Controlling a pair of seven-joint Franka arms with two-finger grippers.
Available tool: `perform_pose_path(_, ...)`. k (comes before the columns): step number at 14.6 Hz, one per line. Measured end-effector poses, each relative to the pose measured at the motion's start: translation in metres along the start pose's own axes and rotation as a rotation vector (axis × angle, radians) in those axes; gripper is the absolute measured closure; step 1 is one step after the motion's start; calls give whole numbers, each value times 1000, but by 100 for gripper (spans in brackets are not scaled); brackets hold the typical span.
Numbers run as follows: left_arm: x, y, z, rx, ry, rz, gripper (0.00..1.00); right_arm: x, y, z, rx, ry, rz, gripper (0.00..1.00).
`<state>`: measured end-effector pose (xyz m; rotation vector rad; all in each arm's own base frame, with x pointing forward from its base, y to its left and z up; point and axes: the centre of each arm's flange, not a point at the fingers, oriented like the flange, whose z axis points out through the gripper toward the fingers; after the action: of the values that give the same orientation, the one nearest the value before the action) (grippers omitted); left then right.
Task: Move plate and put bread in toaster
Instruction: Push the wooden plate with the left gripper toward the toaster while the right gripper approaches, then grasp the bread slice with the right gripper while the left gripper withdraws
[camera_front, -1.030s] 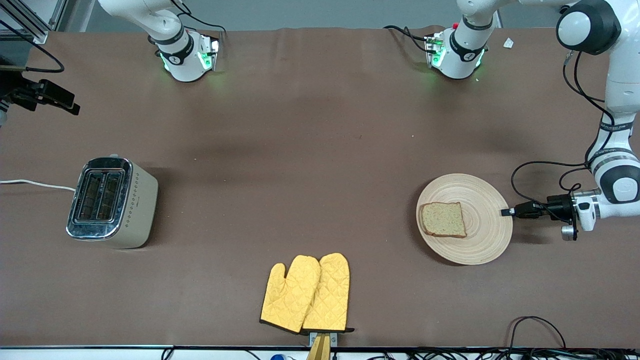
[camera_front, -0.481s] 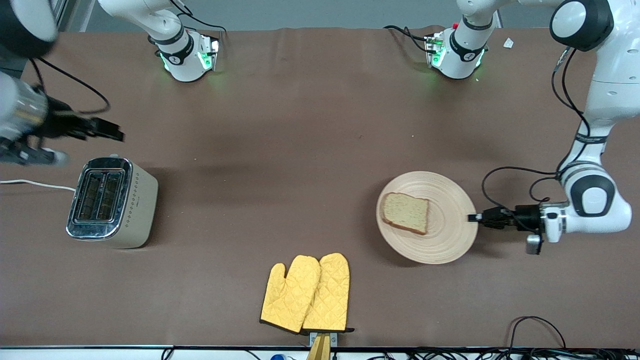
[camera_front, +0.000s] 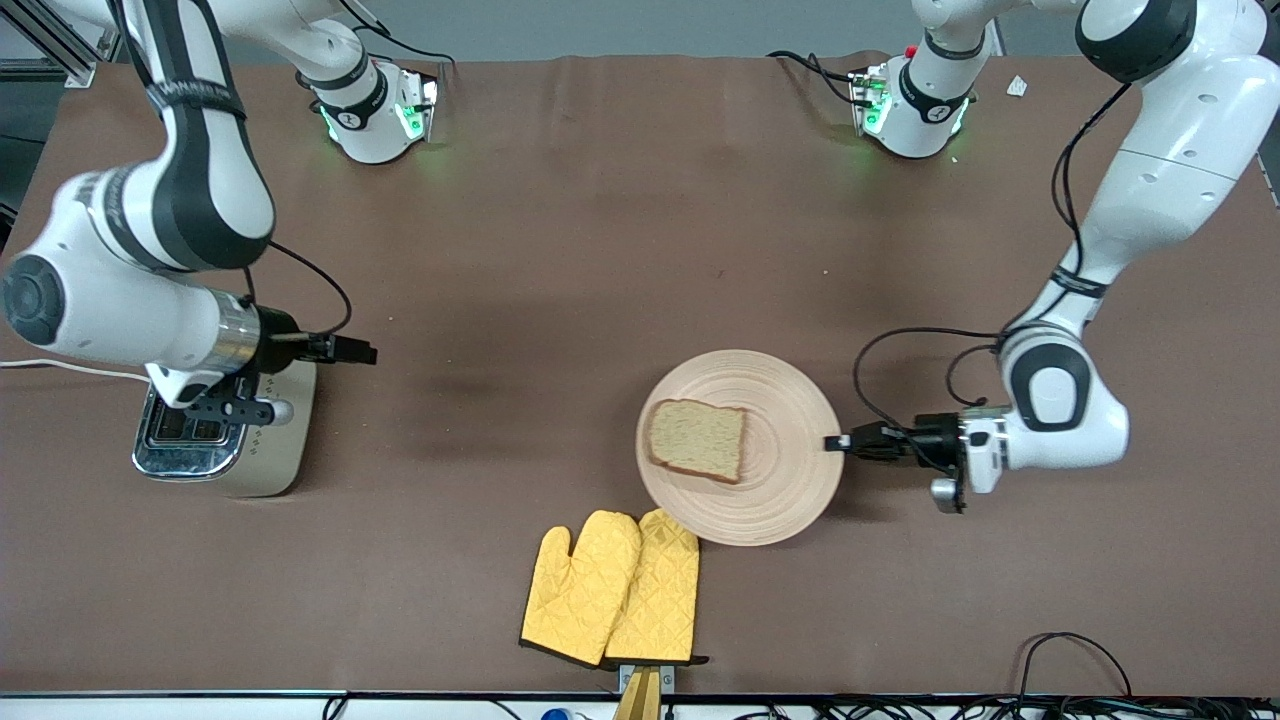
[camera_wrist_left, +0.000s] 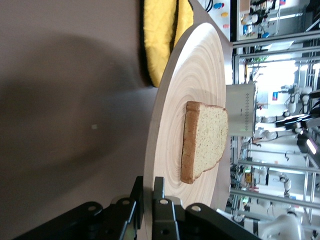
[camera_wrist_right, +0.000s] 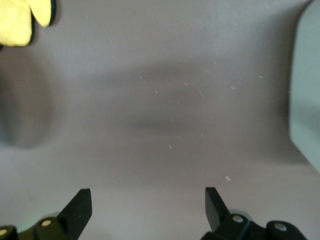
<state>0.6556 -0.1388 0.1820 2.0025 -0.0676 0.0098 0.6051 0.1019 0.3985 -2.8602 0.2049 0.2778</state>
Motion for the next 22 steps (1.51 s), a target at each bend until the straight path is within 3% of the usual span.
perform_pose_path(3, -28, 20, 67, 36, 48, -46, 90, 4, -11, 44, -7, 74, -2, 0)
perform_pose_path(8, -67, 42, 147, 61, 27, -92, 90, 16, -21, 82, 67, 105, 54, 0)
perform_pose_path(10, -80, 45, 165, 86, 22, -89, 90, 23, -18, 98, 51, 128, 40, 0)
perform_pose_path(12, -90, 42, 176, 96, 6, -84, 90, 24, -15, 117, 34, 118, 25, 0)
perform_pose_path(15, -97, 33, 182, 79, 14, -88, 90, 13, -36, 139, 19, 144, -15, 0)
perform_pose_path(16, -99, 31, 183, 65, 26, -83, 85, 6, -48, 148, 14, 159, -32, 0)
perform_pose_path(20, -95, 29, 178, 50, 62, -78, 46, -15, -86, 167, 12, 160, -27, 4)
perform_pose_path(22, -78, 25, 154, 55, 114, -84, 27, -22, -98, 172, 14, 157, -12, 17)
